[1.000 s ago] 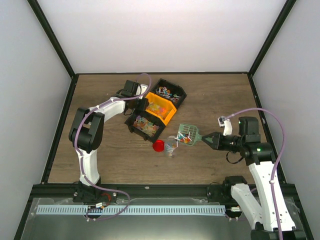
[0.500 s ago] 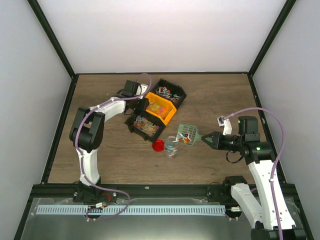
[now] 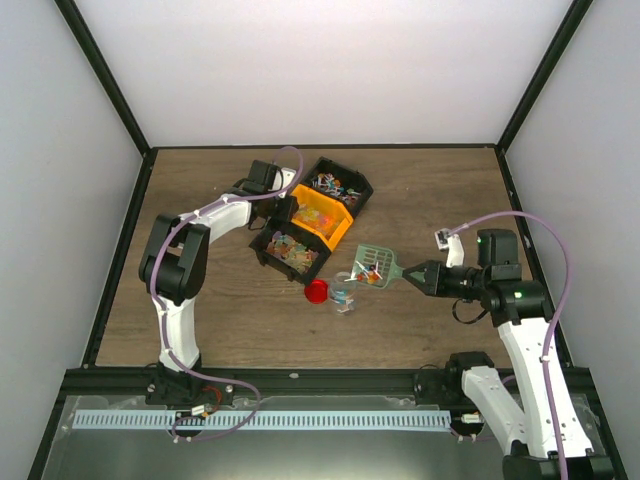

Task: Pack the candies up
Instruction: Place the fake candies in the packing bottle.

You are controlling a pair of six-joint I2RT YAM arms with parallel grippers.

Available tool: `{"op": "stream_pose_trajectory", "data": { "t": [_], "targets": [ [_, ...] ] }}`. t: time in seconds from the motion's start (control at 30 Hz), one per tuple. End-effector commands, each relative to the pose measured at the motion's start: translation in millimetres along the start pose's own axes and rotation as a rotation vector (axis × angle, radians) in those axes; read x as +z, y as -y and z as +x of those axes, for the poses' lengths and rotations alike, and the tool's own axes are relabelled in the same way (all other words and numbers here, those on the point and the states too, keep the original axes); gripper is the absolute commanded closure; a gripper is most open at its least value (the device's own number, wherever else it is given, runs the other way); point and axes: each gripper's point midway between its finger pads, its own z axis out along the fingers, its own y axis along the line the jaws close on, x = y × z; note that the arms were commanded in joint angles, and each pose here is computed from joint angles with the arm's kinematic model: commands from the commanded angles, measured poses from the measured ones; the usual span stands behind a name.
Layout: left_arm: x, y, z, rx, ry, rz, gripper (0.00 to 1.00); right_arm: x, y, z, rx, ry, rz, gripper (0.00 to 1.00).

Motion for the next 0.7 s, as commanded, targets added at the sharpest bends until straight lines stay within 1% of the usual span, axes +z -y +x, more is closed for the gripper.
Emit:
{"op": "stream_pose_trajectory", "data": {
  "t": [0.0,0.23,0.67],
  "targets": [
    [13.2,-1.0,30.3,-0.009,-0.103,0.0,0.56,-9.2,-18.8,-7.9,-0.068,0.024,-0.038,0.99],
    [13.4,-1.5,30.7,-0.01,-0.105,0.0,0.56,-11.1,-15.3,-8.4,-0.077,0.028,-0.004,0.99],
    [14.5,-1.7,31.9,-0.01,-0.109,-0.001,0.56,-13.2,-20.0,-8.9,-0.081,0.023,-0.013,0.99]
  ]
}}
